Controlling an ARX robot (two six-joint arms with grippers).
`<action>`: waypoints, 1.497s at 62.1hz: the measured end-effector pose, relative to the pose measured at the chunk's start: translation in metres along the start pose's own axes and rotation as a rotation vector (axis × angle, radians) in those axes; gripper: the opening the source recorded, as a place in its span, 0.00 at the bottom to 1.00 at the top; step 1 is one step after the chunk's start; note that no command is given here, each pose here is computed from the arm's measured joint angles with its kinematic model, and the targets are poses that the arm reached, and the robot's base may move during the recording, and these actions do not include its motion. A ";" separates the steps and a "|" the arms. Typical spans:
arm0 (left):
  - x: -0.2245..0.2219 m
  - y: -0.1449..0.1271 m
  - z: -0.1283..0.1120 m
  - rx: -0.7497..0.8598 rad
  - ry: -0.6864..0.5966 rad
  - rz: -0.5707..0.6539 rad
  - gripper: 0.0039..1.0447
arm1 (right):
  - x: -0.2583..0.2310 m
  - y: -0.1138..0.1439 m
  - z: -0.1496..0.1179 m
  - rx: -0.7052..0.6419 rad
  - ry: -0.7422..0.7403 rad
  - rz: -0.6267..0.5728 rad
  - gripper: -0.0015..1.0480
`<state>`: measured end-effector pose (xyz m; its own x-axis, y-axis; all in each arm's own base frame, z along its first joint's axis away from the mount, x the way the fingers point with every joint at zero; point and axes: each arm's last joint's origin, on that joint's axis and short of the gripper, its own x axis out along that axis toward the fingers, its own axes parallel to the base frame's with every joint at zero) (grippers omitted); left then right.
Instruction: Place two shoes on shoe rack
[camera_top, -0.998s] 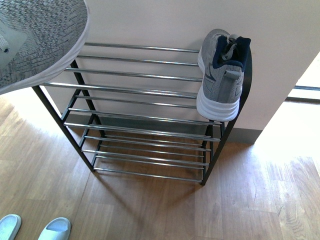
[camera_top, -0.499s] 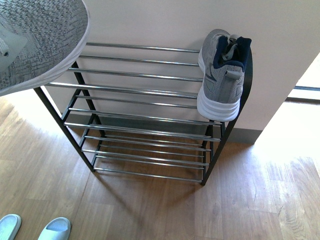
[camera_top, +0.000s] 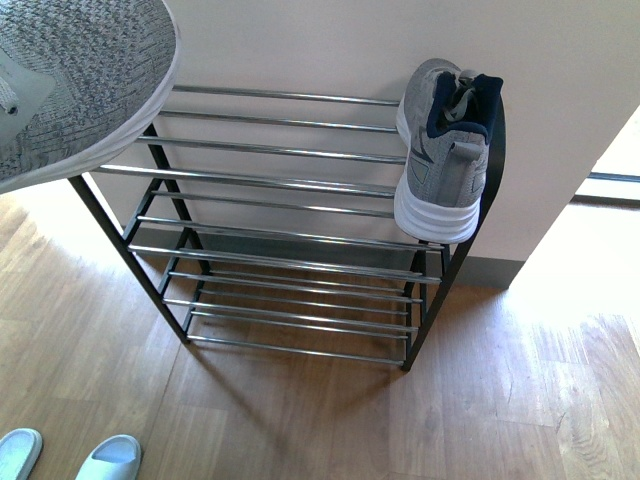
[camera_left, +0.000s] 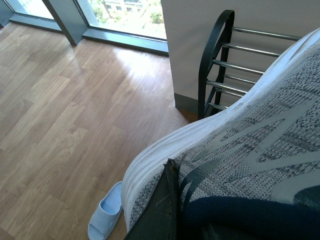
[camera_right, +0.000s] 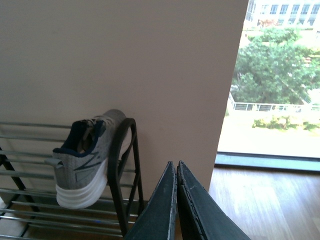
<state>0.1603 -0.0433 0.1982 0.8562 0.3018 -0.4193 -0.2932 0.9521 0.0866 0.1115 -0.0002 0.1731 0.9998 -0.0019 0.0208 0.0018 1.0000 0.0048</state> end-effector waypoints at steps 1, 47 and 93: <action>0.000 0.000 0.000 0.000 0.000 0.000 0.01 | 0.000 0.000 0.000 0.000 -0.002 0.000 0.02; 0.000 0.000 0.000 0.000 0.000 0.000 0.01 | -0.015 0.000 -0.003 0.000 0.005 -0.001 0.02; 0.135 -0.140 0.018 -0.385 0.341 -0.258 0.01 | -0.015 0.000 -0.003 -0.002 0.005 0.000 0.91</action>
<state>0.3247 -0.1354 0.1460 0.7536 -0.0321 -0.6565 -0.2813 0.8870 -0.3662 0.0969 -0.0002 0.1699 0.9999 -0.0023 0.0162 0.0022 1.0000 0.0032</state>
